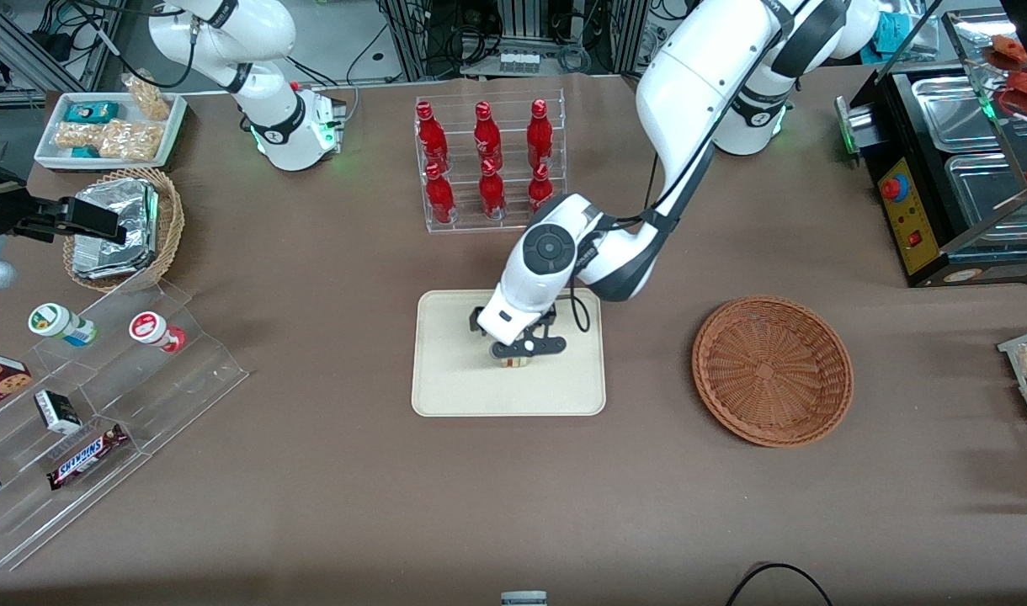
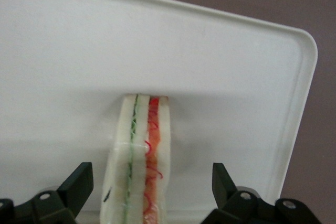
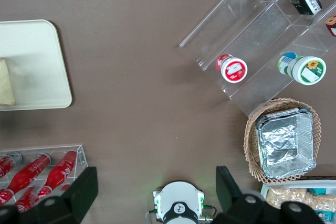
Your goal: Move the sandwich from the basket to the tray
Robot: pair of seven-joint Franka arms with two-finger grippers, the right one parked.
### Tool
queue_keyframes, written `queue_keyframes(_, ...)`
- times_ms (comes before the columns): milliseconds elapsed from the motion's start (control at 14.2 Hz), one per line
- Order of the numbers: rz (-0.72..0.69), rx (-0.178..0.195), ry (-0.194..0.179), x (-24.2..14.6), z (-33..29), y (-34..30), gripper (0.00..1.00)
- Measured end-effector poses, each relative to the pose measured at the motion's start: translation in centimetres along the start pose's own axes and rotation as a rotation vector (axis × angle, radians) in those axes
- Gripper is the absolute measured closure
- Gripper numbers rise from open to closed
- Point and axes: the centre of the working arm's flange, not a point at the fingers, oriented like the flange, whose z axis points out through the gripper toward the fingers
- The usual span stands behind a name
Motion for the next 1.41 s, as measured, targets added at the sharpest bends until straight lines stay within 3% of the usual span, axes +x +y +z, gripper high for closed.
queue_keyframes(211, -0.013, 0.082, -0.018, 3.7, -7.6, -3.8, 0.0)
queue_keyframes(352, -0.017, 0.151, -0.089, 6.3, -15.4, -9.9, 0.0)
queue_keyframes(422, -0.013, 0.168, -0.117, 7.2, -18.7, -13.0, 0.0)
queue_keyframes(703, 0.016, 0.183, -0.195, 8.4, -29.1, -23.5, 0.0)
queue_keyframes(914, 0.072, 0.171, -0.244, 7.6, -35.2, -30.1, 0.0)
queue_keyframes(1055, 0.079, 0.171, -0.25, 7.0, -38.3, -33.0, 0.0)
queue_keyframes(1125, 0.076, 0.201, -0.249, 6.7, -39.4, -33.8, 0.0)
queue_keyframes(1266, 0.077, 0.259, -0.221, 6.5, -41.4, -34.1, 0.0)
queue_keyframes(1406, 0.081, 0.263, -0.189, 6.5, -42.8, -33.8, 0.0)
